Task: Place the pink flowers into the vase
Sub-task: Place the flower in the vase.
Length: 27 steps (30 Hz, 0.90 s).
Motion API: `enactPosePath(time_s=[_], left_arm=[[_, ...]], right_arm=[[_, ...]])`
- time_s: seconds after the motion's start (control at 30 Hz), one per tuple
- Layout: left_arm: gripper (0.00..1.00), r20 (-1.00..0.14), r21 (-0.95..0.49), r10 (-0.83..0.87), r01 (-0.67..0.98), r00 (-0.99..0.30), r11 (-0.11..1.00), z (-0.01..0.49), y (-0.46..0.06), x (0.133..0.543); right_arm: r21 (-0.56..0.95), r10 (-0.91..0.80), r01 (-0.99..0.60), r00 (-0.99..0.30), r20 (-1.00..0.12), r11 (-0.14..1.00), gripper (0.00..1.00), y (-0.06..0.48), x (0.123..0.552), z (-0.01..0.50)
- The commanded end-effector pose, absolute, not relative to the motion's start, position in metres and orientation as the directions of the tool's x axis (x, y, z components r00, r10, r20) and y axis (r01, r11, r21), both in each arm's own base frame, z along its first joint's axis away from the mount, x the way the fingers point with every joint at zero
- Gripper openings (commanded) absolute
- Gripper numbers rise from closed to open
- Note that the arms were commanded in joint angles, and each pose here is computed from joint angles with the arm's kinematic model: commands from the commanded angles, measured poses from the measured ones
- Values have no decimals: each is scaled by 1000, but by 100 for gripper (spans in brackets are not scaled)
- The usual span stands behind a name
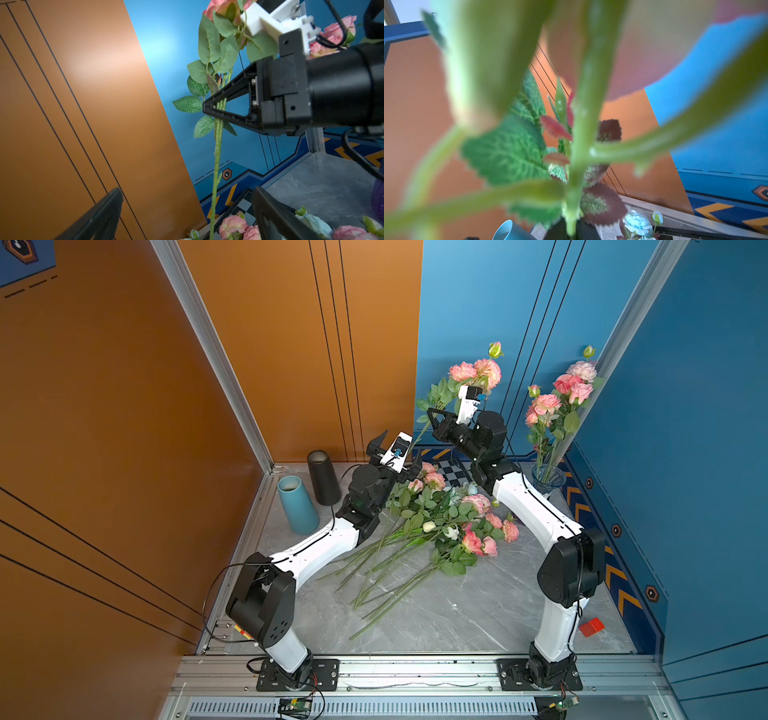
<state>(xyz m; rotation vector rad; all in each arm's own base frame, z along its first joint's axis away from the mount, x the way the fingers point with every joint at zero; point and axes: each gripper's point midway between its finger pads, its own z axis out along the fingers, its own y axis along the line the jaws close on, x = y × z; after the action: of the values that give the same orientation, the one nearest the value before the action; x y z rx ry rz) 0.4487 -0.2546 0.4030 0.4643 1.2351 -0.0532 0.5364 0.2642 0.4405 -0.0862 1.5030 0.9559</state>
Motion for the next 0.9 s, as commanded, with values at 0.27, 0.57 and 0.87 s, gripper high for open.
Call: enactPosePath(time_s=[0.27,0.57,0.87], left_arm=[[99,-969,232,198,268,147,935,380,-176,416],[99,-995,83,94,209,-42,974,332,-124,383],[98,-989,-76,-61,114,-132,991,307,-80,377]], right_arm=[[424,548,-634,-1,-837,647,0,287,552,511],[317,578,-693,176,-797,647,0,334,538,552],[261,577,-705,251,-777,660,0,349,516,568]])
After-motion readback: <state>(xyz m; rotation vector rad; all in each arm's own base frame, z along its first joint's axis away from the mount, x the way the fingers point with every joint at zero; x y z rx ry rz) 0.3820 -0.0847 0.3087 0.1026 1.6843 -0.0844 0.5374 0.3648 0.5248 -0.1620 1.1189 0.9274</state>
